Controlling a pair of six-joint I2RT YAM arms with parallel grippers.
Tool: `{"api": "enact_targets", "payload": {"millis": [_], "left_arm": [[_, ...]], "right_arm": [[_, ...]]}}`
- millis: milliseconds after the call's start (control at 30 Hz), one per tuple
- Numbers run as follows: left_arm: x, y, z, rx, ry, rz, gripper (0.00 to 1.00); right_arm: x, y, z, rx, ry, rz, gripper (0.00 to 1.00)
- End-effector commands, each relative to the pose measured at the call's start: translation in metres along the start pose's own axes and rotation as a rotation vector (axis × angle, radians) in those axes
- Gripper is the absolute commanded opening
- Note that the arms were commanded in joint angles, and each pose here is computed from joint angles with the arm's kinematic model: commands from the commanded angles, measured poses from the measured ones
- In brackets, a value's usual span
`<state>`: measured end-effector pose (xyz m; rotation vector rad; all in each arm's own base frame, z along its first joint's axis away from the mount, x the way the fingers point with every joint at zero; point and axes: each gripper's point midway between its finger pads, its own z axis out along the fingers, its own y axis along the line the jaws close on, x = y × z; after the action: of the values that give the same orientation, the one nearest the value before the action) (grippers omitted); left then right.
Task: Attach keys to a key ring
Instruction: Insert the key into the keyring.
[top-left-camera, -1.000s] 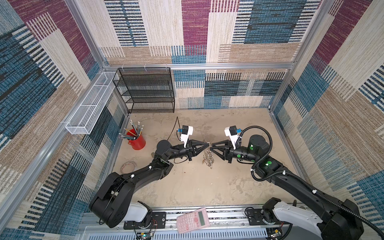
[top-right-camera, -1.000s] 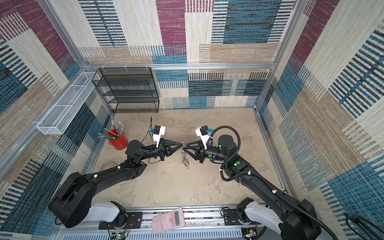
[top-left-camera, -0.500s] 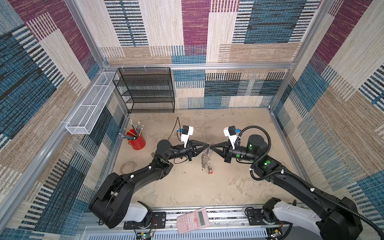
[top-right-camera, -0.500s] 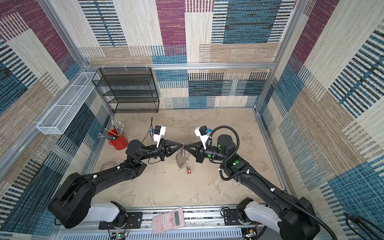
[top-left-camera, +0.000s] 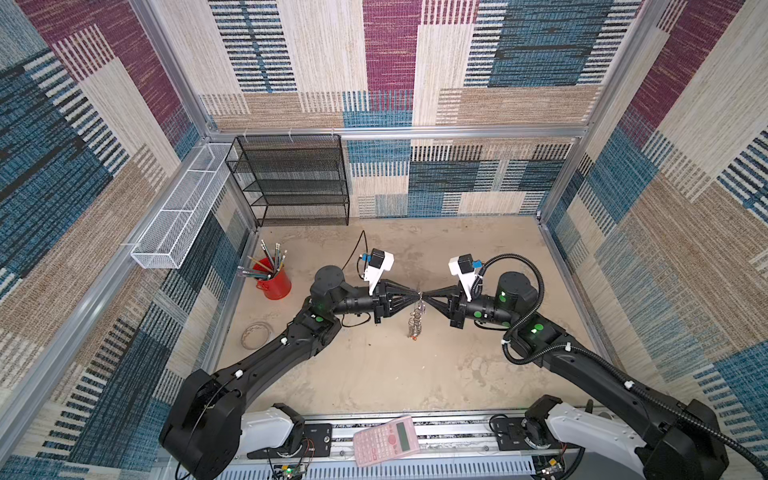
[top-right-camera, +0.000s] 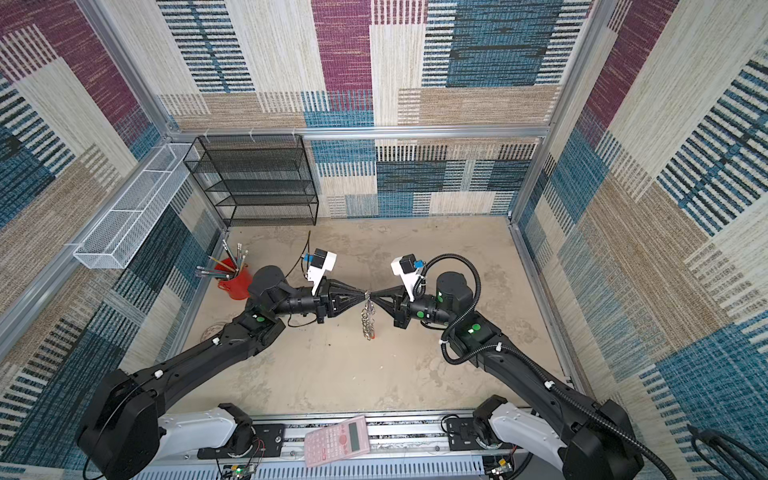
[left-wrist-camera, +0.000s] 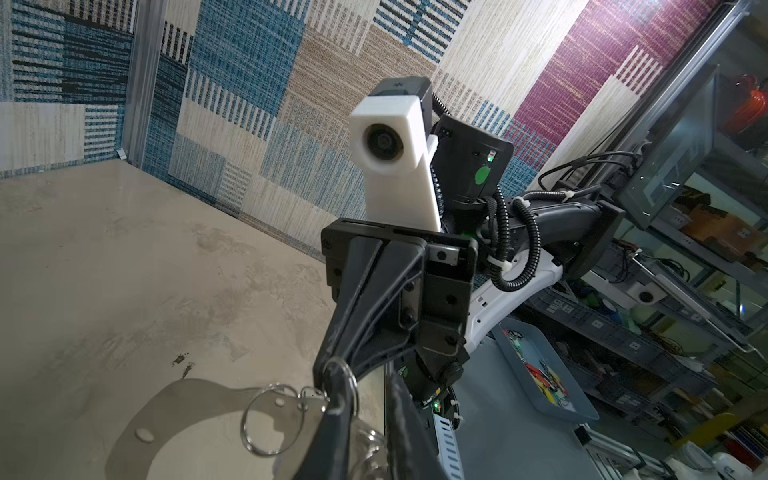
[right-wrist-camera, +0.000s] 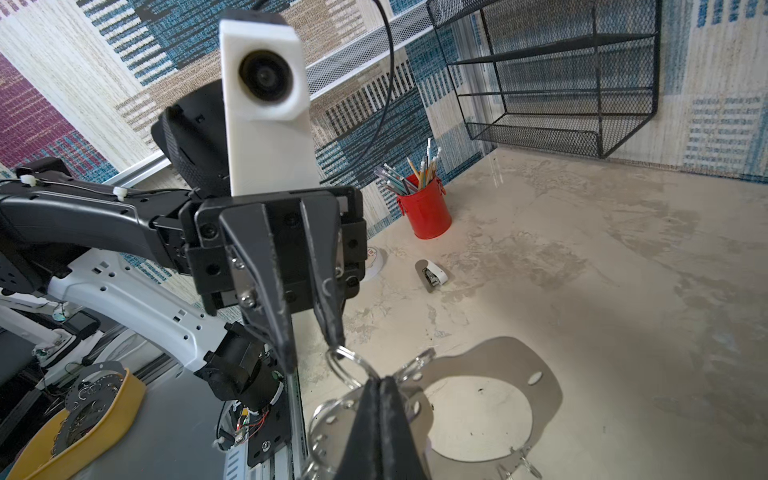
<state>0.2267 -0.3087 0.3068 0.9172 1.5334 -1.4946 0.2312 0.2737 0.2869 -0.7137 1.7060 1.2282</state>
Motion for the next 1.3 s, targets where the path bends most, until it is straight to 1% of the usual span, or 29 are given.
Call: {"api": "enact_targets", "payload": {"millis": [0, 133, 233, 333, 433, 600, 767, 900, 1000, 1133, 1200, 1267], "left_arm": [[0.016, -0.004, -0.001, 0.02, 0.098, 0.008, 0.21], [0.018, -0.003, -0.001, 0.005, 0.159, 0.022, 0.25], [0.014, -0.002, -0.004, -0.023, 0.179, 0.058, 0.28], [0.011, -0.002, -0.004, -0.033, 0.21, 0.074, 0.28], [0.014, 0.001, -0.004, -0.051, 0.259, 0.069, 0.27], [0.014, 0.001, -0.004, -0.053, 0.288, 0.067, 0.27], [0.018, 0.004, -0.002, -0.067, 0.32, 0.057, 0.24], [0.021, 0.009, 0.002, -0.083, 0.332, 0.046, 0.18], [0.021, 0.013, 0.005, -0.095, 0.337, 0.042, 0.11], [0.018, 0.016, 0.007, -0.105, 0.315, 0.029, 0.0], [0.016, 0.021, 0.008, -0.126, 0.283, 0.024, 0.0], [0.014, 0.018, 0.007, -0.12, 0.246, 0.04, 0.0]], "right_arm": [[-0.004, 0.003, -0.001, -0.006, -0.016, -0.026, 0.0], [-0.003, 0.004, -0.002, -0.011, -0.012, -0.027, 0.0], [-0.001, 0.004, -0.001, -0.011, -0.005, -0.026, 0.0], [0.0, 0.004, 0.0, -0.013, 0.001, -0.027, 0.0], [0.0, 0.004, 0.0, -0.011, 0.0, -0.029, 0.0], [0.001, 0.003, 0.001, -0.01, 0.003, -0.028, 0.0], [0.002, 0.002, 0.002, -0.009, 0.005, -0.025, 0.0], [0.003, 0.003, 0.002, -0.009, 0.006, -0.024, 0.0], [0.003, 0.003, 0.002, -0.01, 0.006, -0.024, 0.0], [0.006, 0.002, 0.003, -0.008, 0.012, -0.018, 0.0], [0.005, 0.003, 0.002, -0.011, 0.008, -0.005, 0.0], [-0.003, 0.006, -0.002, -0.022, -0.02, 0.014, 0.01]]}}
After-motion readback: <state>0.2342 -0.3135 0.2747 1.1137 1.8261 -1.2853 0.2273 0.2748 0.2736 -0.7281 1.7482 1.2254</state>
